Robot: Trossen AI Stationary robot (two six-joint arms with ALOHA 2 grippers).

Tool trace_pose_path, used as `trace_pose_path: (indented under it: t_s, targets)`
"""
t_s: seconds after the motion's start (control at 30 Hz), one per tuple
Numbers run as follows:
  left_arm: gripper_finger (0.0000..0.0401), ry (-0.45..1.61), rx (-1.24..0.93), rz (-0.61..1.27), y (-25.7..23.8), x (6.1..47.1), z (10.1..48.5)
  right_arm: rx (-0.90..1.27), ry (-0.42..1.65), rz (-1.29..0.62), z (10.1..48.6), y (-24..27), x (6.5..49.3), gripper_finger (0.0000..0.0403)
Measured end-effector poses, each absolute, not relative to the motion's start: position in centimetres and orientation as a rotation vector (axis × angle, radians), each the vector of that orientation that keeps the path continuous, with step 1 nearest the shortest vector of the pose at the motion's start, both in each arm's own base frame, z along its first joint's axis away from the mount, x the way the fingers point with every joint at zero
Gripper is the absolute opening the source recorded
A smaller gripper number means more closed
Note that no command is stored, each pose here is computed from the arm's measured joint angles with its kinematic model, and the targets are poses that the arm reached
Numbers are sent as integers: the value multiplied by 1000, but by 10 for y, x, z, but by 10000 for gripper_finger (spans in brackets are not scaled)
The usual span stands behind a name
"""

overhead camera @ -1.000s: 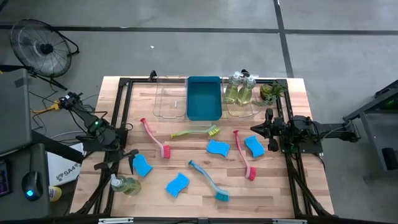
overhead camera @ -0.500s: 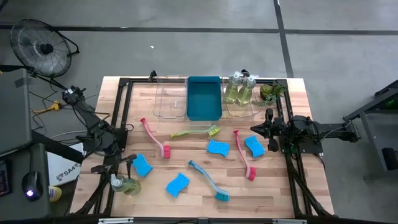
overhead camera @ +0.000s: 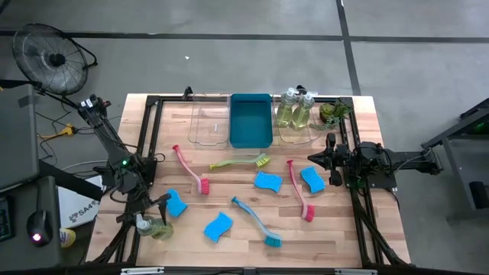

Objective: Pick & Place Kitchen Sink Supplies
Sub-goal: Put the green dish soap into the right transparent bin

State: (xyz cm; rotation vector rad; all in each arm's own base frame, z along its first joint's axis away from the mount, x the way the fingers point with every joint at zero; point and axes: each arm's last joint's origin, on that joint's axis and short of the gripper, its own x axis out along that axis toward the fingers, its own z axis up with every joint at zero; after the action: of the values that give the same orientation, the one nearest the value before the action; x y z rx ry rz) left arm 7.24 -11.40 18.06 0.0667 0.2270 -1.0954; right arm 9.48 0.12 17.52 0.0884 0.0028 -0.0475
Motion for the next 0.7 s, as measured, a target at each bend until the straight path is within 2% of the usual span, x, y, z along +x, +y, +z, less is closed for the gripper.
trace_pose_path:
  t_s: [0.27, 0.53, 0.7]
  targets:
    - [351, 163, 43, -1109, -132, 76, 182, 88, 3, -47, 175, 1, 95, 11]
    - [349, 155, 46, -1030, -138, 83, 179, 88, 3, -47, 175, 1, 95, 11]
    - [312, 160, 51, -1006, -138, 84, 178, 88, 2, -47, 175, 1, 95, 11]
